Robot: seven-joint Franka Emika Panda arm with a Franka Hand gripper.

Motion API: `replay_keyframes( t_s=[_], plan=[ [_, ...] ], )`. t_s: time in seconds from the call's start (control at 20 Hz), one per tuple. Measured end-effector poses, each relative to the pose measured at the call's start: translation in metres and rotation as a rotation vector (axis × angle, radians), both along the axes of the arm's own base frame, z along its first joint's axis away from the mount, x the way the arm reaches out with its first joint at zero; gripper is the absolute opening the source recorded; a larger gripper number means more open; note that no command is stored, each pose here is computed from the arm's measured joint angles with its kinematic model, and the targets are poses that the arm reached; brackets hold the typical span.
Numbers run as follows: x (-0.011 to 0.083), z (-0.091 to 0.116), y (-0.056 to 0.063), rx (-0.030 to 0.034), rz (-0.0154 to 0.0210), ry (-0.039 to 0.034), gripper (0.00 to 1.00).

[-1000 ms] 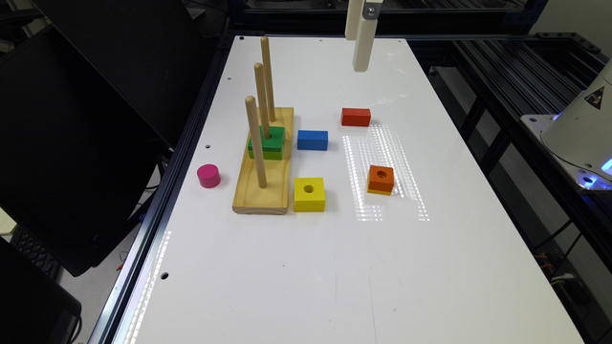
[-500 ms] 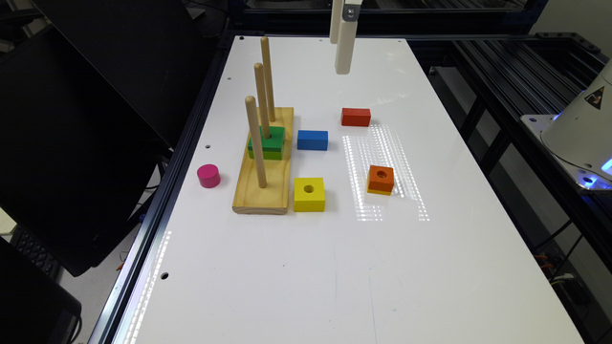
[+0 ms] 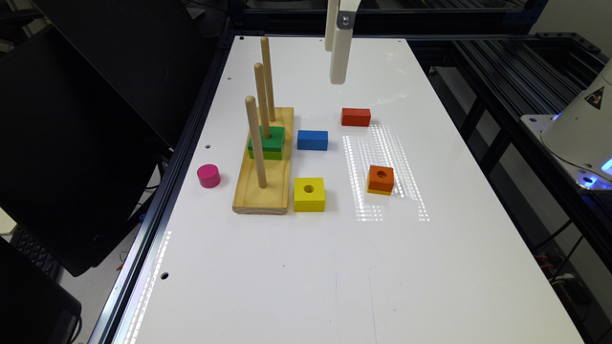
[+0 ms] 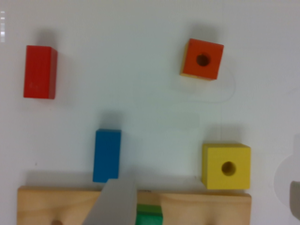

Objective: Pick up yellow block.

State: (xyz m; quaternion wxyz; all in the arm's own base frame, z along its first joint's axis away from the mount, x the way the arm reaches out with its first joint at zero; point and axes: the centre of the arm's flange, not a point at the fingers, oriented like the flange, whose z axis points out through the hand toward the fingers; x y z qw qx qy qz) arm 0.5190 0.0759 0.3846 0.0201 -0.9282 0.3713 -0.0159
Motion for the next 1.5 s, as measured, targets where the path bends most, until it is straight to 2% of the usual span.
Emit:
replay_keyframes(
  t_s=[0.2,0.4,0.5,0.75,0.95,1.5],
  plan=[
    [0.0078,-0.002,0.007,0.0004,-0.0007,0.0002,1.0],
    [0.0114,-0.003,0.008,0.0039,0.0011,0.0005,1.0],
    [0.0116,-0.003,0.012,0.0051,0.0024,0.0001,1.0],
    [0.0105,-0.002,0.02,0.0037,0.0015,-0.0004,1.0],
    [0.0101,-0.003,0.022,0.004,0.0025,0.0,1.0],
    [0.0064,-0.002,0.041,0.005,0.0022,0.0006,1.0]
  ],
)
